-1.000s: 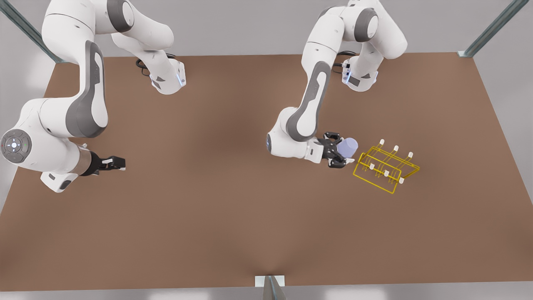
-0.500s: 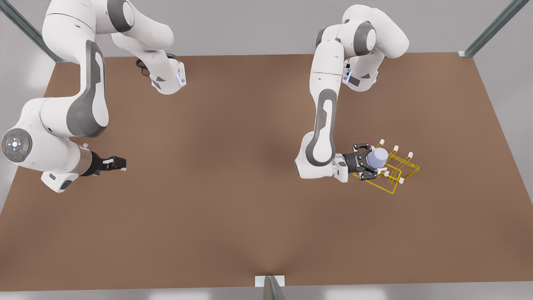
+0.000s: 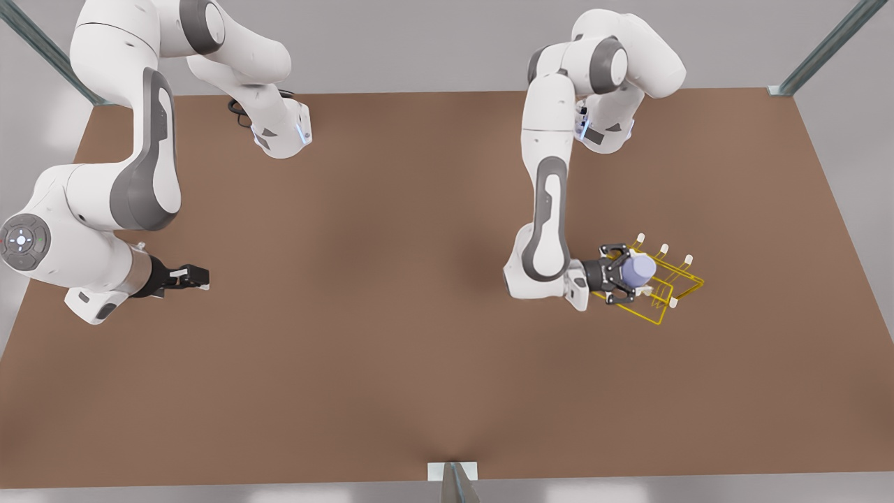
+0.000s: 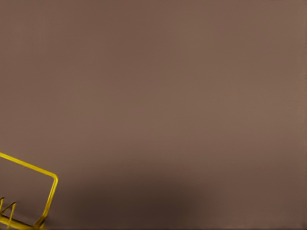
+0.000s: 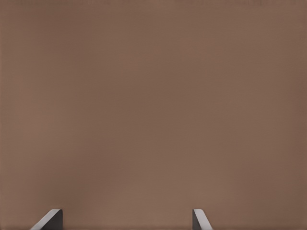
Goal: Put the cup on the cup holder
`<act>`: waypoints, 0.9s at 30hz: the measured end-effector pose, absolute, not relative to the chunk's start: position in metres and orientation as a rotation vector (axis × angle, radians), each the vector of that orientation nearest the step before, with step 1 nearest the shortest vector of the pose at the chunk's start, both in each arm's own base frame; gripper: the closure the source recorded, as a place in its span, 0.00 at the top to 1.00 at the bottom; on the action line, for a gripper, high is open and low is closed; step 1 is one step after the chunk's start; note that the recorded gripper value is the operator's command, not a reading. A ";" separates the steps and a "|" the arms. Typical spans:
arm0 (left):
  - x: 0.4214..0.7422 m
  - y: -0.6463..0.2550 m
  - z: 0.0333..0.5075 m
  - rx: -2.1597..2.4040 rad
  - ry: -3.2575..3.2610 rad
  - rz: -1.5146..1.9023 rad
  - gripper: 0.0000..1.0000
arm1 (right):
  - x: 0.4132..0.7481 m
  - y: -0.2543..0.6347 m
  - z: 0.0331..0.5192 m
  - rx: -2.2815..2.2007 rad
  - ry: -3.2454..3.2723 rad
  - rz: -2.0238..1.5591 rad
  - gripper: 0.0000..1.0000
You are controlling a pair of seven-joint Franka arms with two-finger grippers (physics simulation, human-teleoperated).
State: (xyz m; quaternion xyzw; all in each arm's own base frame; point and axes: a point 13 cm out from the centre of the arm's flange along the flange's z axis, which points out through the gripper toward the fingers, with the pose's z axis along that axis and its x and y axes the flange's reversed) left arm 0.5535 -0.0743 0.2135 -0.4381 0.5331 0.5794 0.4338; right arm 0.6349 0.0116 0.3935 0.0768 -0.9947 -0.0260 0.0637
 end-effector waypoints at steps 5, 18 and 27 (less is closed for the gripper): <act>0.542 -0.088 0.206 -1.082 1.375 1.450 0.78 | 0.635 0.011 0.393 0.229 -3.005 -0.080 1.00; 0.537 -0.107 0.223 -1.118 1.440 1.422 1.00 | 0.638 0.007 0.400 0.233 -3.034 -0.038 1.00; 0.567 -0.129 0.428 -1.751 2.227 0.863 1.00 | 0.626 -0.004 0.413 0.175 -3.090 0.033 1.00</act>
